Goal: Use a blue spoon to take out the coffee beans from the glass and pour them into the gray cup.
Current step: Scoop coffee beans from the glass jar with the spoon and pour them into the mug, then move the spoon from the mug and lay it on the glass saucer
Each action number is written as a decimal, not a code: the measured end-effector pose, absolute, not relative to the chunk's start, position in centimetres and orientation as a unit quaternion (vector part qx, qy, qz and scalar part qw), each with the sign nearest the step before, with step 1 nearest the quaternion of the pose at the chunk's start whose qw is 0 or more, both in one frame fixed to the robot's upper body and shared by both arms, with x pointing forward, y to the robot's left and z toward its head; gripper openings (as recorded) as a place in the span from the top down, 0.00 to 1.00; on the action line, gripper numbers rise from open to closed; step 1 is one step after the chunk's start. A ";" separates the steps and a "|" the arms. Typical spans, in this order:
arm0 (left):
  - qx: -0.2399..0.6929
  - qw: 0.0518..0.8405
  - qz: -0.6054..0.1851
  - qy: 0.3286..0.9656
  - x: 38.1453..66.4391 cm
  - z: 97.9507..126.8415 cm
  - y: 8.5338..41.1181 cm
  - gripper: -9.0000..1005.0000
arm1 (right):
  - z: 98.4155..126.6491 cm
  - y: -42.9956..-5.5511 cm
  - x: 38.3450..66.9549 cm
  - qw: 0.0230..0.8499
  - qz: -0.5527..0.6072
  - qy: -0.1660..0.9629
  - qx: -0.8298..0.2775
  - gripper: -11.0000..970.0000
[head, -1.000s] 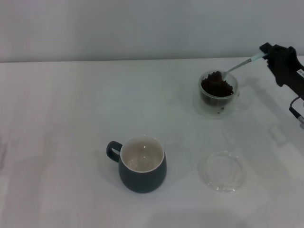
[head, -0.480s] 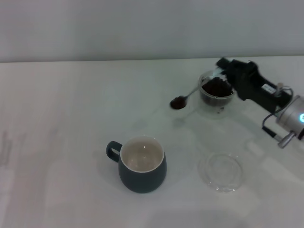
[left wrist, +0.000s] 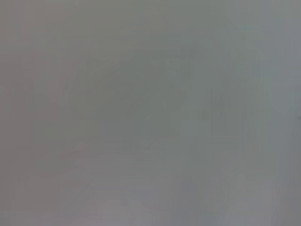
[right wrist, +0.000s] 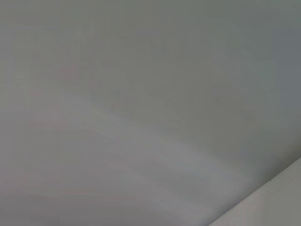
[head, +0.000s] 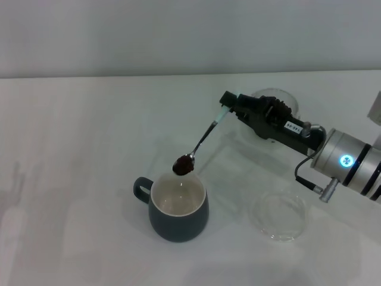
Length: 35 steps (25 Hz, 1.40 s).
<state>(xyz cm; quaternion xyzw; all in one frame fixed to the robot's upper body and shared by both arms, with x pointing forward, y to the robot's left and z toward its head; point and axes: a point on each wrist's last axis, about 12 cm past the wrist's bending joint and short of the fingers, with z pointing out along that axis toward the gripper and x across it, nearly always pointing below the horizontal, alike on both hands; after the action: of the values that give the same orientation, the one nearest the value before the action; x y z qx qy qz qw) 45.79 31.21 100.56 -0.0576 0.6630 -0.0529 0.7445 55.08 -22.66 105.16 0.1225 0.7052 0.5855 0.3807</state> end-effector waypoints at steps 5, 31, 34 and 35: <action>-0.060 0.738 -0.052 0.671 45.7 100.3 31.2 0.26 | 105.1 -22.3 54.8 0.402 0.570 0.712 0.082 0.84; -0.051 0.733 -0.054 0.676 46.6 100.4 31.2 0.26 | 107.2 -26.4 52.1 0.587 0.517 0.619 -0.064 0.84; -0.052 0.733 -0.053 0.676 46.6 100.4 31.2 0.26 | 106.9 -30.0 51.0 0.589 0.516 0.622 -0.006 0.84; -0.053 0.733 -0.053 0.676 46.6 100.4 31.2 0.26 | 106.6 -31.1 50.7 0.587 0.509 0.630 0.008 0.84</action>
<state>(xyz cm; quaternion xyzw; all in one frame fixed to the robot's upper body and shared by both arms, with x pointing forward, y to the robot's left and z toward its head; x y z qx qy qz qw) 46.65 31.21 100.41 -0.0531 0.6759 -0.0527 0.7332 50.70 -31.12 106.62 0.0077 0.6302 0.5087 0.5865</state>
